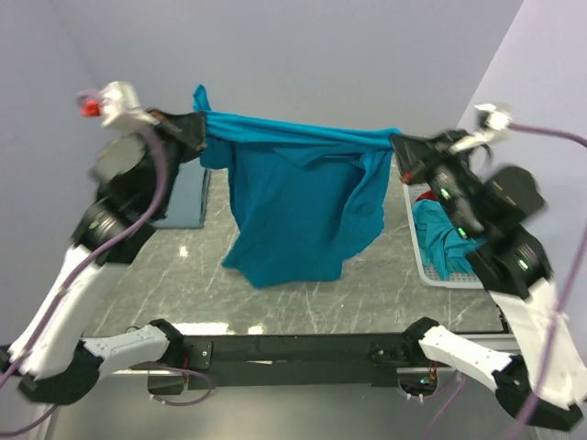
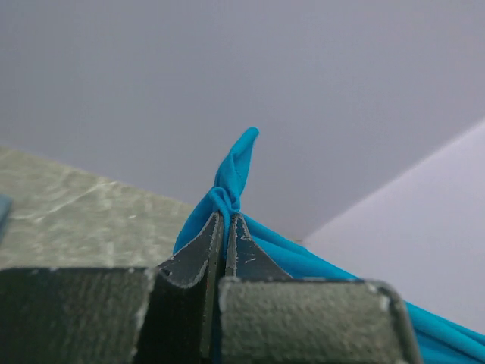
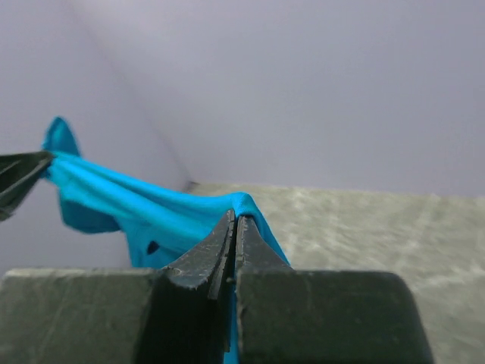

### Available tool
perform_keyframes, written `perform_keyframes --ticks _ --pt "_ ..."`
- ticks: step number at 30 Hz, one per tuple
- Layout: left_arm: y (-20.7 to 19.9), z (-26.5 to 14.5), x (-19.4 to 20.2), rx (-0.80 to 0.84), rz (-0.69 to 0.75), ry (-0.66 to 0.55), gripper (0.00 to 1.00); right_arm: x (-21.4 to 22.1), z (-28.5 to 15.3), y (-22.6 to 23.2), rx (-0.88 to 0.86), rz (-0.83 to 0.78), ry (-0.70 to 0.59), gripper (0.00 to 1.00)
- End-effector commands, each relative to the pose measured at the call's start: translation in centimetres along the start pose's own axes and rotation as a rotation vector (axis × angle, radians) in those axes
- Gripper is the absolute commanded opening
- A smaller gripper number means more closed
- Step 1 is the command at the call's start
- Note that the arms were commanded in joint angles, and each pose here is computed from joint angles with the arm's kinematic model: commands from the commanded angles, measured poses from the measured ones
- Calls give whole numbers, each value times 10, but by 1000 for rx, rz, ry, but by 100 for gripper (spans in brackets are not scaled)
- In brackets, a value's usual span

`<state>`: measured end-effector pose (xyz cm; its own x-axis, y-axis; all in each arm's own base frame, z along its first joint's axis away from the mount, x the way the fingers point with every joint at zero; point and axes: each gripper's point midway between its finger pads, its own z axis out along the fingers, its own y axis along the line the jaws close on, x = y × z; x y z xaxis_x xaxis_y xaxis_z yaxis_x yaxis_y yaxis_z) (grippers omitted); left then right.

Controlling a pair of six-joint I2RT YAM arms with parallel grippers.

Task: Fold and stack the t-shirts
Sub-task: Flatten the tshirt out

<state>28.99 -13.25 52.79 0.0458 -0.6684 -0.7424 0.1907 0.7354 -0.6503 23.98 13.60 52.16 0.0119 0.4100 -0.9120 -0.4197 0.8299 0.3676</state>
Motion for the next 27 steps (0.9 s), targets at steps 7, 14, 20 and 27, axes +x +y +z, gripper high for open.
perform_keyframes --ticks 7,14,20,27 --pt "68 130 21 -60 103 93 0 2 119 -69 95 -76 17 0" --pt "-1 164 -60 78 167 -66 6 -115 135 -17 -39 -155 -184 0" --pt "4 127 -77 76 132 -158 13 -84 126 -25 -30 -137 -118 0" --pt "74 95 11 -17 131 25 1 64 70 -56 -19 27 133 0"
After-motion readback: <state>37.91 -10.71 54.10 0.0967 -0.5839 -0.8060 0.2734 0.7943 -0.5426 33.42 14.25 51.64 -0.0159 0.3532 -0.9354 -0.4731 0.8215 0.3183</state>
